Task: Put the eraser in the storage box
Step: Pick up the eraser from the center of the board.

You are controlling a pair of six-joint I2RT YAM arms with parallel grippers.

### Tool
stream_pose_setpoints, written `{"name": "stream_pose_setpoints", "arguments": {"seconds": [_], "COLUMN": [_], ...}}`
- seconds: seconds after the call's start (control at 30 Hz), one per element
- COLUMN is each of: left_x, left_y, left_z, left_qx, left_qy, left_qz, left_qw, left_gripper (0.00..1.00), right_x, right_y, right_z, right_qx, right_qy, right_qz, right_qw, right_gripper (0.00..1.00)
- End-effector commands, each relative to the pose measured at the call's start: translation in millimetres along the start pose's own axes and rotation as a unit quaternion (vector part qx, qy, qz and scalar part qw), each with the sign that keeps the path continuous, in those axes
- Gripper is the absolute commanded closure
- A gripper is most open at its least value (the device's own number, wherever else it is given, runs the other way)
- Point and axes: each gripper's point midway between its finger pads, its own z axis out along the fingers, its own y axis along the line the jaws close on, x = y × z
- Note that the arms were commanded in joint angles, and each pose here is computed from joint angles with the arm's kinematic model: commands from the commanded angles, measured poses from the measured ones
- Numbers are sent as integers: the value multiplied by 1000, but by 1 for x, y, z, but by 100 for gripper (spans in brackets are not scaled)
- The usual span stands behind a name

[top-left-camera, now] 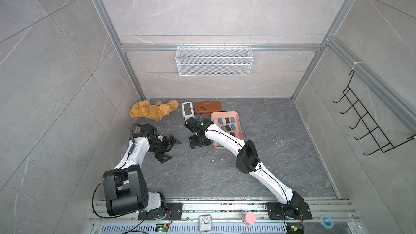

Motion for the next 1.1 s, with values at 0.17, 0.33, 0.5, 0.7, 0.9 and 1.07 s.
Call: {"name": "stream_pose_setpoints", "arguments": {"seconds": [0.17, 0.33, 0.5, 0.7, 0.9, 1.07], "left_x": [-1, -1, -3, -4, 0, 5], "left_y": [-7, -7, -15, -28, -46, -59], "left_z": [-4, -4, -8, -13, -14, -6], "left_qx": [3, 3, 13, 29, 40, 34], "left_qy": [6, 4, -3, -14, -27, -25], "left_qz": [10, 12, 18, 33, 50, 68], "left_qw": [1000, 1000, 1000, 999, 998, 997], "left_gripper": [1, 1, 1, 1, 1, 1], "right_x": [9, 9, -2, -11, -12, -9], "right_y": [-22, -34, -27, -20, -23, -38], "right_z": [21, 18, -6, -42, -77, -91], "right_qx": [53, 85, 74, 54, 54, 82], "right_qy": [15, 11, -15, -39, -52, -53], "right_qz": [12, 12, 6, 5, -6, -25], "right_qw": [998, 996, 997, 998, 997, 995], "right_gripper": [50, 65, 74, 76, 78, 78]}}
